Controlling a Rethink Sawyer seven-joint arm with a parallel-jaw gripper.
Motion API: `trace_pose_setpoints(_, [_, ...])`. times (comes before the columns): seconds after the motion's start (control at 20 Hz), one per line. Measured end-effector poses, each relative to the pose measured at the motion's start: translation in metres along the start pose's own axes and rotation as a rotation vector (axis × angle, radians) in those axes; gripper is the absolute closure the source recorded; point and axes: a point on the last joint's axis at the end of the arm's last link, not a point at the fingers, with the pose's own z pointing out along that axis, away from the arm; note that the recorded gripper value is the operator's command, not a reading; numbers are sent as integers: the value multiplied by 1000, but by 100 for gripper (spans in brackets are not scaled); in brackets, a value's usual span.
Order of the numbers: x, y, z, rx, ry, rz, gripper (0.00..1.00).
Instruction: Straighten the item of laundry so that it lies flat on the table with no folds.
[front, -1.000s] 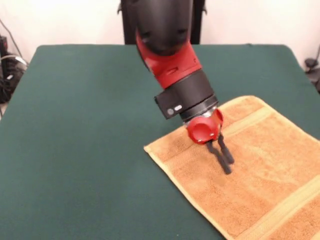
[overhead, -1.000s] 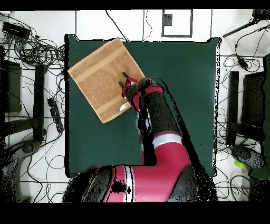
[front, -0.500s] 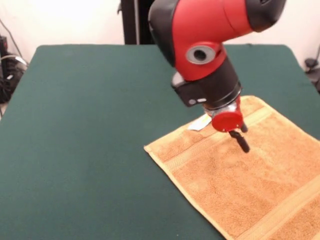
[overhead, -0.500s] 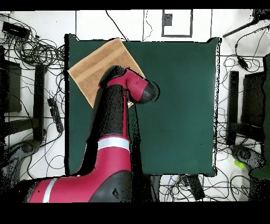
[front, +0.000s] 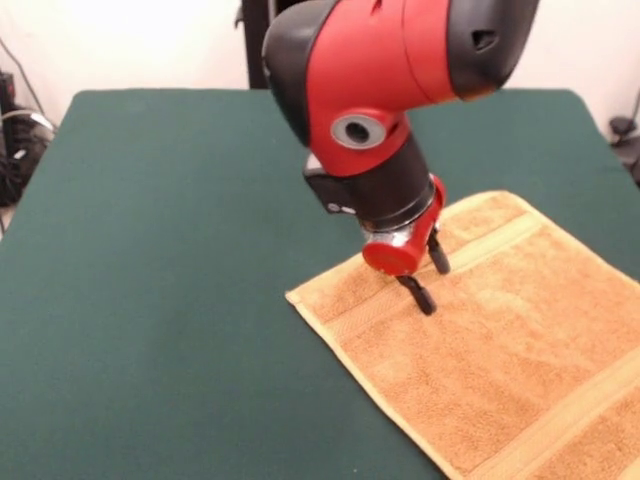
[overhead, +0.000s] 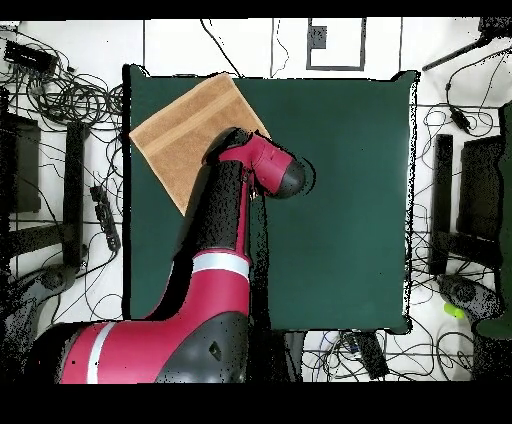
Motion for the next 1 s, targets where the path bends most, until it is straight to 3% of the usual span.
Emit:
trace_pose_setpoints(0.35, [-4,-2,-2,12,54,-33,0])
trace_pose_setpoints(0.8, [12,-8,-7,10,-22,62,0])
trace_pose_setpoints(1.0, [39,-22,-25,-12,-15,88,0])
